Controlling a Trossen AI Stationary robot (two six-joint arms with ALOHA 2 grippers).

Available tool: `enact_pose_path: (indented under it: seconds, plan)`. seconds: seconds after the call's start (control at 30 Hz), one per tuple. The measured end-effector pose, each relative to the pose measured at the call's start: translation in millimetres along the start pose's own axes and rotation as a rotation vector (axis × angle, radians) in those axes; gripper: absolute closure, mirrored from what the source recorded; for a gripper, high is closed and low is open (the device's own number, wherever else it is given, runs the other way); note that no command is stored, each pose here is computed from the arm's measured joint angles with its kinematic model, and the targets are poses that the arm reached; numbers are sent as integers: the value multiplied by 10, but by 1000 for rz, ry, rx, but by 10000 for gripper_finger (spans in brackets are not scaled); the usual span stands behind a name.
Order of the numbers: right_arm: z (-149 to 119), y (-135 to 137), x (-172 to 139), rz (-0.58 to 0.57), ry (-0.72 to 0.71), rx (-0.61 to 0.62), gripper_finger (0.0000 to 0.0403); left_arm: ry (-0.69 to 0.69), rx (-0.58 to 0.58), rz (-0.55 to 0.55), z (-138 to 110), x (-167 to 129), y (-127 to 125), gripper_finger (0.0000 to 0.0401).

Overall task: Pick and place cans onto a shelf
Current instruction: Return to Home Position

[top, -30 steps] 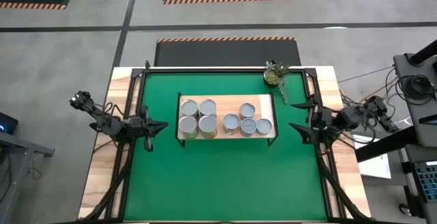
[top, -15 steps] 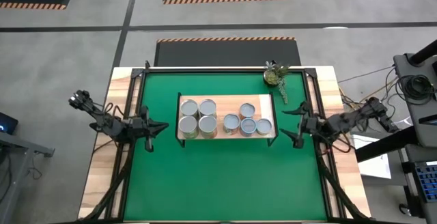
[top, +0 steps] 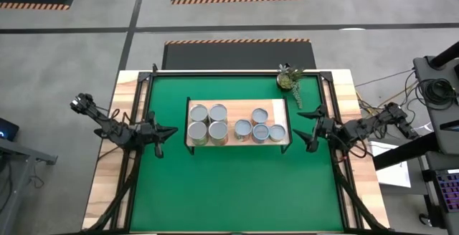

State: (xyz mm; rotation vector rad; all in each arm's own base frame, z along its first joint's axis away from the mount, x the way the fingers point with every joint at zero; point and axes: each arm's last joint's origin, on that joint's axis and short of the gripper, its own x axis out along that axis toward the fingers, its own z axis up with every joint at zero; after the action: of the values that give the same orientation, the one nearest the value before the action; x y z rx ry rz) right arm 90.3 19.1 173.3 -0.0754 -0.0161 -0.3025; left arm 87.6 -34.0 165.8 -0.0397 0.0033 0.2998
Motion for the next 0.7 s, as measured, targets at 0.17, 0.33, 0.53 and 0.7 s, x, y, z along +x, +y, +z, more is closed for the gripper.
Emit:
enact_pose_path:
  seconds: [0.17,0.33,0.53,0.7]
  plan:
    - [1,0,0,0,-1,18,76,3,37,1,-4,1,-2,401]
    - [-1,1,1,0,-1,21,76,2,43,1,-1,1,-2,401]
    - [-1,1,1,1,-1,80,76,-5,35,0,39,-2,-1,401]
    - [-2,1,1,1,-1,61,76,-7,32,0,48,-2,-1,401]
